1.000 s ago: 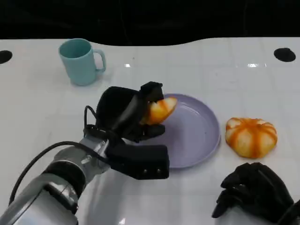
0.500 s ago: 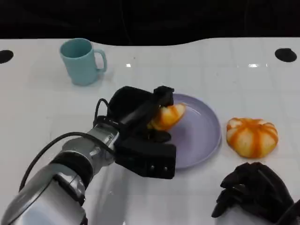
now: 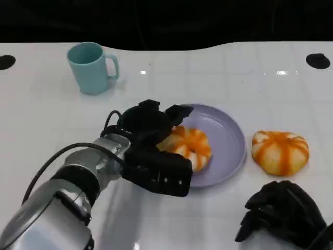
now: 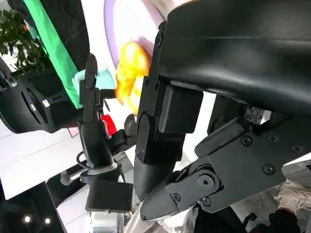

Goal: Grasp the bread from the table and place it into the plate.

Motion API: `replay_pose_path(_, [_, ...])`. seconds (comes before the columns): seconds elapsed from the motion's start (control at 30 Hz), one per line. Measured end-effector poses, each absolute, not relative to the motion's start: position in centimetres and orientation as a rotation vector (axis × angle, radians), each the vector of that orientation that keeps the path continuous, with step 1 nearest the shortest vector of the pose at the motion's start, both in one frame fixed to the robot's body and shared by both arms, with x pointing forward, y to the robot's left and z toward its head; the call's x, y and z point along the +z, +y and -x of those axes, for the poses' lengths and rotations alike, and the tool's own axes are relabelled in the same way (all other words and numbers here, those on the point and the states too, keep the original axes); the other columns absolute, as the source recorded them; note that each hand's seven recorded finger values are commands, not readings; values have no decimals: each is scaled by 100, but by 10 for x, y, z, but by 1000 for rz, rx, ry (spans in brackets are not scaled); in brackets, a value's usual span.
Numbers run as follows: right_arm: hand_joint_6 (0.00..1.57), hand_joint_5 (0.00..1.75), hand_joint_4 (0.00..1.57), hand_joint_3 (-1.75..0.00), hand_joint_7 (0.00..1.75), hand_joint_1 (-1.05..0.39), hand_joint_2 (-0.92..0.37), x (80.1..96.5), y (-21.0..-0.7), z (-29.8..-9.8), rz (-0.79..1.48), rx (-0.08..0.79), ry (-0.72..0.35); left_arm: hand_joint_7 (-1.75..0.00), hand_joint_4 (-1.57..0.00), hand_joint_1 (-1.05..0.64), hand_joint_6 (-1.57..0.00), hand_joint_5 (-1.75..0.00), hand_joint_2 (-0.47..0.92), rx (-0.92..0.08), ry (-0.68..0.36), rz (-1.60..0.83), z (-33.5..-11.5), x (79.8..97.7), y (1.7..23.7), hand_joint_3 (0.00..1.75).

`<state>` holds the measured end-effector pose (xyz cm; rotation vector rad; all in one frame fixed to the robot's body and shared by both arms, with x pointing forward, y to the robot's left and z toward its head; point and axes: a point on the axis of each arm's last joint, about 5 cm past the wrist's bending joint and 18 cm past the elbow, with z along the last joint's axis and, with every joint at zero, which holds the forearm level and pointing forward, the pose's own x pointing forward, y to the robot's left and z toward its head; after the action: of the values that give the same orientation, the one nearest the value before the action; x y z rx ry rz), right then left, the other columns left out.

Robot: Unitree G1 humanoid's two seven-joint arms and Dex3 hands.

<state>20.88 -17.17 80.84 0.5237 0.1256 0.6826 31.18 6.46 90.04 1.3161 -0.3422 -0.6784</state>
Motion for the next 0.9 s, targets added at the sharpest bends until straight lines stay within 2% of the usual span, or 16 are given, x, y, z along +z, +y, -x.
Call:
replay_pose_path(0.17, [157,30,157,0,3,-66,-72,809,-172,-209,-528,683,130,0,0,-105,0,-174,92,-677,-357,-1273,-314,905,69,88])
replay_pose_path(0.23, [157,30,157,0,3,-66,-72,809,-171,-209,-531,683,131,-12,0,-105,-8,-149,92,-658,-369,-1218,-315,908,72,74])
replay_pose_path(0.27, [157,30,157,0,3,-66,-72,809,-171,-209,-531,682,131,-38,0,-105,-5,-151,92,-644,-379,-1162,-315,909,73,71])
replay_pose_path(0.3, [157,30,157,0,3,-66,-73,809,-171,-209,-531,680,131,-80,0,-105,-3,-161,92,-630,-389,-1103,-315,910,75,66])
replay_pose_path(0.33, [157,29,157,0,3,-67,-73,809,-171,-209,-531,679,130,-124,-13,-105,-6,-169,92,-612,-397,-1037,-314,910,77,56])
replay_pose_path(0.37, [157,29,157,0,4,-67,-72,809,-171,-209,-530,678,130,-136,-33,-105,-19,-163,92,-592,-402,-965,-312,909,80,49])
replay_pose_path(0.4, [157,29,157,0,4,-67,-72,809,-171,-208,-530,677,131,-136,-50,-105,-31,-155,92,-570,-397,-877,-310,907,84,43])
replay_pose_path(0.47, [157,30,157,0,5,-67,-73,809,-171,-207,-531,673,133,-119,-91,-105,-73,-136,92,-528,-363,-696,-305,901,92,32])
replay_pose_path(0.53, [157,29,157,-1,4,-67,-74,808,-171,-206,-530,670,134,-101,-124,-105,-112,-122,92,-495,-323,-512,-299,893,99,27])
replay_pose_path(0.57, [156,29,157,-1,4,-66,-74,808,-171,-206,-529,669,132,-95,-133,-105,-123,-118,92,-481,-306,-417,-294,888,102,26])
replay_pose_path(0.63, [156,28,157,-1,3,-65,-74,808,-172,-205,-528,672,128,-91,-142,-105,-137,-115,92,-474,-276,-277,-287,879,106,24])
replay_pose_path(0.7, [156,27,157,-1,3,-65,-74,807,-172,-204,-529,677,125,-76,-153,-105,-152,-105,92,-477,-259,-161,-281,872,109,17])
replay_pose_path(0.9, [157,28,157,0,2,-65,-73,807,-172,-202,-527,680,120,-75,-157,-105,-157,-93,89,-534,-225,110,-267,858,126,3])
